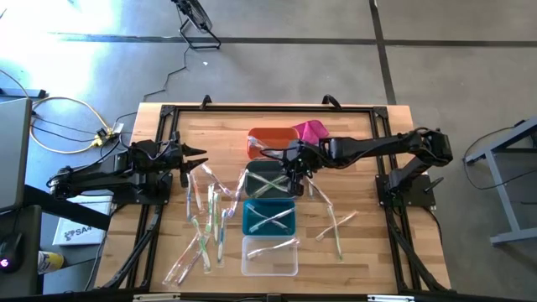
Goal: Pick & Place Toothbrushes
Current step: Put the purple toothbrush into the blue bin
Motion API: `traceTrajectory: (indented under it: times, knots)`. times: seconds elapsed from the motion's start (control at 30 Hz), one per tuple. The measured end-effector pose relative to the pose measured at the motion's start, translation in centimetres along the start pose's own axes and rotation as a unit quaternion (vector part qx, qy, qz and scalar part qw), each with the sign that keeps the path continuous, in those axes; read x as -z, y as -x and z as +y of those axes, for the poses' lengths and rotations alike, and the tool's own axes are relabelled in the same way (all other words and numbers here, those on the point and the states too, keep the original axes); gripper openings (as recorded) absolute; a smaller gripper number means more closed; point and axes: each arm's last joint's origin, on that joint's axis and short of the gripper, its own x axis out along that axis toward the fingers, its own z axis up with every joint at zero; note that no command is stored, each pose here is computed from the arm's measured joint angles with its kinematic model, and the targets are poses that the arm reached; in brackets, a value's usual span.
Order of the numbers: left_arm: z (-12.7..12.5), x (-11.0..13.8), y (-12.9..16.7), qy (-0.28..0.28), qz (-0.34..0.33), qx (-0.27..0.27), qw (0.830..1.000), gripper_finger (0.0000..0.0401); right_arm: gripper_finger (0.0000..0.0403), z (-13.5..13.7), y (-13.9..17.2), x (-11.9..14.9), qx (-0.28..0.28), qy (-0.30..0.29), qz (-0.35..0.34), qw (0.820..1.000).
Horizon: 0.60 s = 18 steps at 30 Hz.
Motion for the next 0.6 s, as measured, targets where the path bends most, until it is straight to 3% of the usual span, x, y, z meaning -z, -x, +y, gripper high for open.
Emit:
traceTrajectory:
  times: [0.4,0.6]
  knots:
    - [0.0,0.0,0.0,0.000,0.001,0.000,1.000,0.0113,0.0003,0.0,1.0,0.6,0.002,-0.007,0.026,1.000]
    - [0.0,0.0,0.0,0.000,0.002,0.000,1.000,0.0113,0.0003,0.2,2.2,0.7,-0.001,-0.004,0.001,1.000]
